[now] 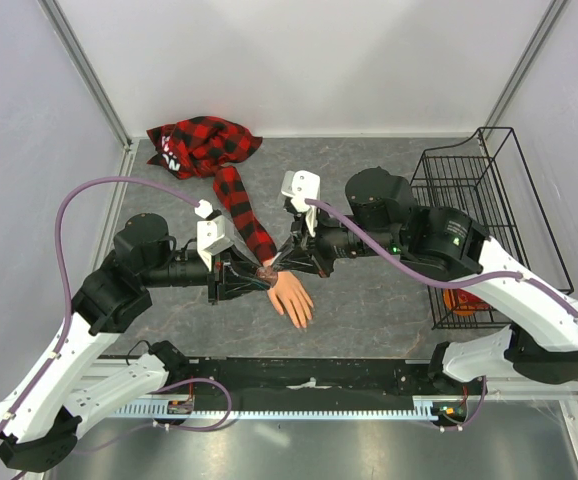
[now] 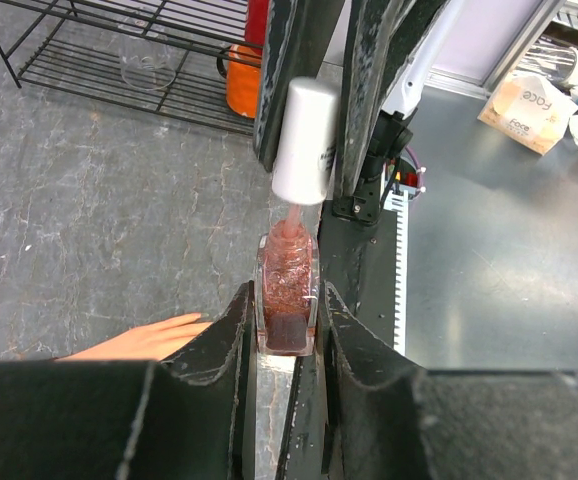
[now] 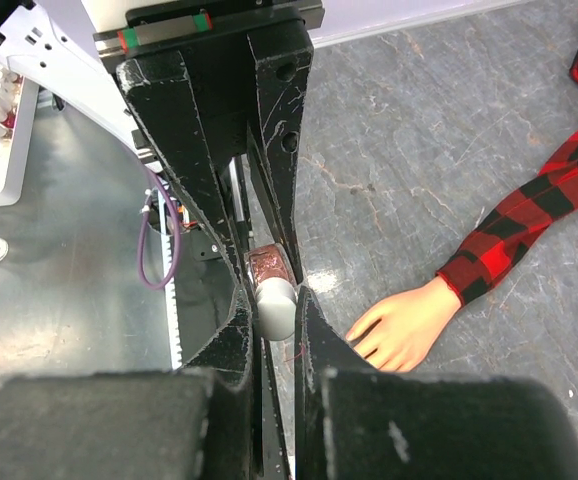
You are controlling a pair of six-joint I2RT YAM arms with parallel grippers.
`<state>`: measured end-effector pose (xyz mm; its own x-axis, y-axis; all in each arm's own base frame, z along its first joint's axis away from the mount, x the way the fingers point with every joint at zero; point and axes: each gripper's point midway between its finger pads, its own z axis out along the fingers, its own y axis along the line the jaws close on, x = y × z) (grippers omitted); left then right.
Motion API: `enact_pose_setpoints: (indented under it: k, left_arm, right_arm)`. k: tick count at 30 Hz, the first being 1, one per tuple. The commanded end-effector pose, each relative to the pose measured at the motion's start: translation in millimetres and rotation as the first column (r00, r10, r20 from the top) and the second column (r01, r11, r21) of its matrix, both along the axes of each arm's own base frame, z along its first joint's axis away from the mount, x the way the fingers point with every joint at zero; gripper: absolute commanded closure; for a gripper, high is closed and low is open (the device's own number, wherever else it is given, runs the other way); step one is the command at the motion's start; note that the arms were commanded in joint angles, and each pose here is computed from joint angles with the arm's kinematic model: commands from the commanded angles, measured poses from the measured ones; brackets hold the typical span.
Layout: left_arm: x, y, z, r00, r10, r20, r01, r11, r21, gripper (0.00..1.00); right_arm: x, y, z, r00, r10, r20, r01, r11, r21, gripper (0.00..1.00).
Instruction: Paint the nails
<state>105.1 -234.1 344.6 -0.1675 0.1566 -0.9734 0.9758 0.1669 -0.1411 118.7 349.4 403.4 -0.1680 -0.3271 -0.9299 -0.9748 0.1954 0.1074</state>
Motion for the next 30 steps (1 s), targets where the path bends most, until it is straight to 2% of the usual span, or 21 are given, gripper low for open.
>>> enact_pose_setpoints:
  k: [1, 30]
  left_arm:
    - [1.5, -0.1, 13.8, 0.997, -0.007, 0.072, 0.010, 0.999, -0.037, 0.98]
    - [5.0, 1.0, 13.3, 0.997, 0.015, 0.077, -0.012, 0.999, -0.035, 0.98]
  right_arm:
    - [-1.5, -8.9, 27.7, 0.999, -0.028, 0.027, 0.026, 0.997, 0.076, 1.00]
    - [2.3, -15.6, 31.2, 0.997, -0.060, 0.042, 0.056, 0.995, 0.085, 1.00]
